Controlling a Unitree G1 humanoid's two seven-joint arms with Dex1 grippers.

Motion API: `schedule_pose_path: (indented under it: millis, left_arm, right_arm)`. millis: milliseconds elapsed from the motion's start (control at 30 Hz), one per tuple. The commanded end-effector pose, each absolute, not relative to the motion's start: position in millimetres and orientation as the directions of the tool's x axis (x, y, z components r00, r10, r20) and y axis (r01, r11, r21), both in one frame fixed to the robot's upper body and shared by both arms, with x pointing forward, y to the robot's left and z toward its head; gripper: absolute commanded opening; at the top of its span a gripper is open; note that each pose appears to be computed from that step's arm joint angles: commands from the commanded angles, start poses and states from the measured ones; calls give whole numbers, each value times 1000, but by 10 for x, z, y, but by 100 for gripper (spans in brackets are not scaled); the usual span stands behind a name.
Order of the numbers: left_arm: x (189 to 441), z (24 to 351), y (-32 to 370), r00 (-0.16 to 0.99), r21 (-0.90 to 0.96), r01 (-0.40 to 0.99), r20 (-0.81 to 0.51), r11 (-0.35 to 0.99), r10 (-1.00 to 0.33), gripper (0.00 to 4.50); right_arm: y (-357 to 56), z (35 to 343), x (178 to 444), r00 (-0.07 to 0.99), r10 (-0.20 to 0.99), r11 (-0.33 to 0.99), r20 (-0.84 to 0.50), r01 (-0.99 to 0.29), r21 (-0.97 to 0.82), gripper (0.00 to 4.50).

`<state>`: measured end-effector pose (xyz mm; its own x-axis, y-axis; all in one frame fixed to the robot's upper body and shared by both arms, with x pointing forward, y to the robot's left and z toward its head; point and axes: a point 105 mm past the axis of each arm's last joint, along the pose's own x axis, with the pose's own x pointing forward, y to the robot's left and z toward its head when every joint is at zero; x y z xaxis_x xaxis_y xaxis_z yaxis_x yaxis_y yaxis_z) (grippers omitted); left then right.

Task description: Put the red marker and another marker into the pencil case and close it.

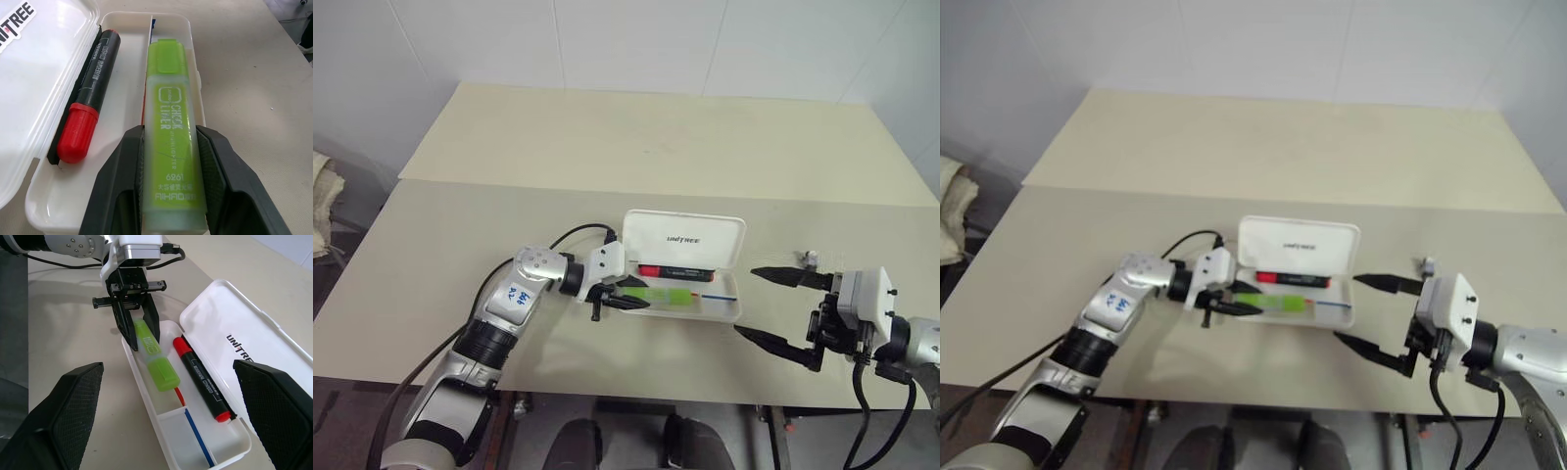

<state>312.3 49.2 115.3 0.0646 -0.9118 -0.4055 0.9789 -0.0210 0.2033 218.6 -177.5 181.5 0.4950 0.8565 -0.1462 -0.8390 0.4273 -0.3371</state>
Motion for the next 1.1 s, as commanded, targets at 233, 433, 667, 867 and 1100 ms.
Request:
schedule_pose_path:
  millis: [233, 433, 667, 867, 1100]
  left_arm:
    - [3059, 1238, 309, 8, 230, 969, -385, -87, -923, 112]
    - [3079, 1210, 331, 22, 201, 977, -398, -64, -917, 147]
    - [3064, 1243, 321, 20, 167, 985, -387, -49, -922, 381]
    - [3022, 1359, 320, 2, 144, 988, -330, -48, -944, 441]
    - [2890, 1411, 369, -61, 144, 984, -279, -105, -958, 441]
  right_arm:
    - [-1756, 1886, 2192, 503, 855, 433, -126, -826, -361, 450]
    - [-1753, 1892, 2187, 507, 853, 436, -124, -824, -362, 450]
    - [-1747, 1891, 2193, 506, 854, 437, -120, -824, -361, 450]
    - [-1734, 1876, 2222, 505, 855, 438, -118, -825, -358, 450]
    - [-1741, 1868, 2288, 526, 845, 471, -97, -817, -333, 450]
